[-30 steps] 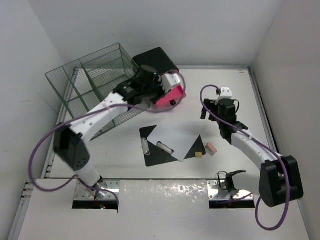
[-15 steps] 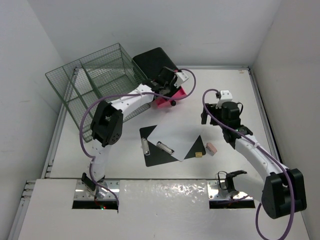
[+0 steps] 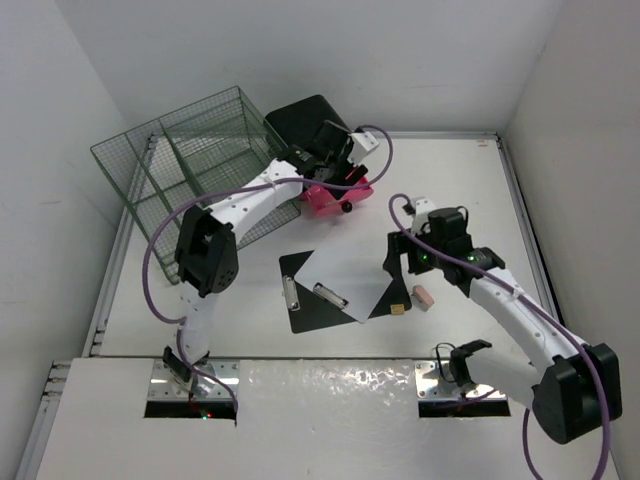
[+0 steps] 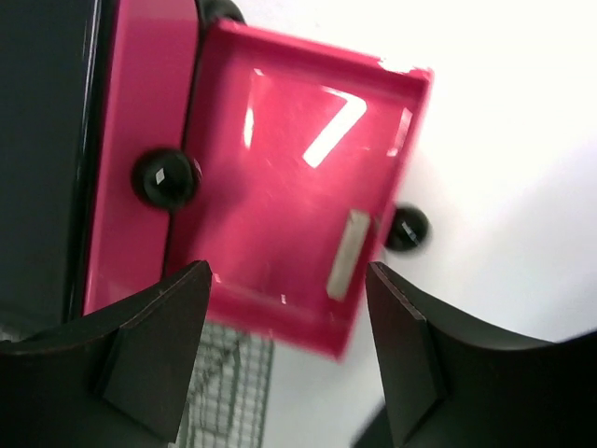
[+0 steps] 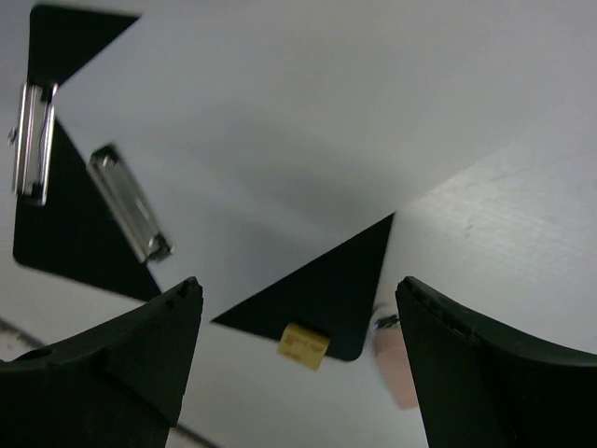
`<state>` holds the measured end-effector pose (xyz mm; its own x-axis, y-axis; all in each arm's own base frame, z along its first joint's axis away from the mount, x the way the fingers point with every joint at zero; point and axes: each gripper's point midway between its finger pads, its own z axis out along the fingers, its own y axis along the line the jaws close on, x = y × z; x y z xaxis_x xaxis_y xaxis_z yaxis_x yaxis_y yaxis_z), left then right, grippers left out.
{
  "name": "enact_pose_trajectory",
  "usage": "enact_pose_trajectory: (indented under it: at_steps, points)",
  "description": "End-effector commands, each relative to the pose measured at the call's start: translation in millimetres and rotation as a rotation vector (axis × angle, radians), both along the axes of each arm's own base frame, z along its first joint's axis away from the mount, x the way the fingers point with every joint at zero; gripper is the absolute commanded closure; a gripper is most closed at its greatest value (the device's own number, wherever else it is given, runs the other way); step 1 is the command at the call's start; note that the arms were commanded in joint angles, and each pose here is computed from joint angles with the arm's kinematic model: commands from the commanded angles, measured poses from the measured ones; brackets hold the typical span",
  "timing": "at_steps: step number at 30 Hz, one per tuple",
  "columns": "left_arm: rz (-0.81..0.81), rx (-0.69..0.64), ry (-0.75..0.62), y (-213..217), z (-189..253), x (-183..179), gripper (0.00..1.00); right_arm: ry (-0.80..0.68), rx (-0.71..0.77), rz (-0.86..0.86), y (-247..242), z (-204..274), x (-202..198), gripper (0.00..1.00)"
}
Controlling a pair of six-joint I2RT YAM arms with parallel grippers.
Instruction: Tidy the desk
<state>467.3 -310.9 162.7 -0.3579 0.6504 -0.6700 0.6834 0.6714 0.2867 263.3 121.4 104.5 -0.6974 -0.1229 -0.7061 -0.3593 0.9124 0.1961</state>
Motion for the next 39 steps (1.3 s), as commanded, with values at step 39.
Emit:
enact_pose_trajectory:
  at_steps: [39]
  points:
    - [-0.025, -0.157, -0.071, 86.0, 92.6, -103.9, 0.33, 0.257, -0.267, -0.191, -10.5, -118.7, -85.2, 0.57]
